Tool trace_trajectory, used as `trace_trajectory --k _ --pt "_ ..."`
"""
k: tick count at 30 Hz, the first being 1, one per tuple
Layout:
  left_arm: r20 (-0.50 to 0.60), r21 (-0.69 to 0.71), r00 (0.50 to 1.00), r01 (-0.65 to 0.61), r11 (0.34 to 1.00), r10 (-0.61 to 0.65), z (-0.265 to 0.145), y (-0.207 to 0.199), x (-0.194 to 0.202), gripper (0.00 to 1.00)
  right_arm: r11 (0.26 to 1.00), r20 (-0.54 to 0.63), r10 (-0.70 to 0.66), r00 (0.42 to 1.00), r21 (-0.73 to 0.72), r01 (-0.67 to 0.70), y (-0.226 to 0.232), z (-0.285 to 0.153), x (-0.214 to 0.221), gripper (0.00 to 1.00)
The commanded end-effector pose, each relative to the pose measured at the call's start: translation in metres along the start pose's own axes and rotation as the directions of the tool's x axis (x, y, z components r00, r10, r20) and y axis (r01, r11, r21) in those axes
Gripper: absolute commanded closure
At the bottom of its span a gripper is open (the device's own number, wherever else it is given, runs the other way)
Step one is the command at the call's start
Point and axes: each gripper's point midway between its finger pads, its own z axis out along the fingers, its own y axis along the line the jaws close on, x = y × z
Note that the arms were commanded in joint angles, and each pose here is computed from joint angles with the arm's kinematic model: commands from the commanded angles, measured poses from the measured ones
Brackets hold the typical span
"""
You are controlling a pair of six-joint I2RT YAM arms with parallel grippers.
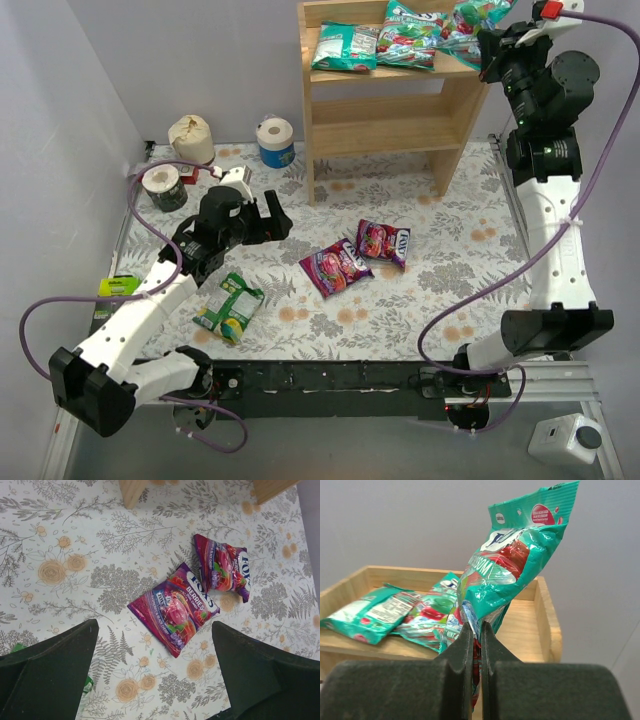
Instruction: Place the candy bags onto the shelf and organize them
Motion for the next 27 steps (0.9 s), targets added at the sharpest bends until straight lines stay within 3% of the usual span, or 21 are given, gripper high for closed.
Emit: trace_trajectory --k 1,3,6,10,17,27 --pt "0.032 0.047 0.999 -0.024 0.999 0.023 0.0 -0.005 -0.009 0.02 0.994 0.055 -0.08 0.995 -0.072 0.084 -0.014 0.012 -0.024 0.99" --pt "0.02 0.035 0.999 -0.025 0.999 0.025 0.003 0.0 -0.003 0.02 0.993 0.069 -0.059 0.996 -0.095 0.065 -0.022 0.016 -0.036 0.99" --pt "-0.004 0.015 1.0 -0.02 1.0 0.02 0.008 0.008 0.007 0.02 0.981 0.026 0.059 0.998 -0.186 -0.053 -0.035 0.026 -0.019 0.99" --pt "-0.018 -0.002 1.0 -0.013 1.0 0.013 0.013 0.014 0.011 0.02 0.964 -0.029 0.172 0.985 -0.2 -0.174 -0.062 0.03 -0.004 0.99" --pt "-0.05 0.002 0.999 0.0 1.0 0.001 0.021 0.018 0.017 0.02 0.901 -0.135 0.24 0.961 -0.337 -0.272 -0.054 0.033 0.021 0.99" --pt "-0.064 -0.017 0.998 0.024 1.0 -0.025 0.027 0.028 0.019 0.02 0.87 -0.212 0.271 0.939 -0.364 -0.333 -0.05 0.038 0.052 0.99"
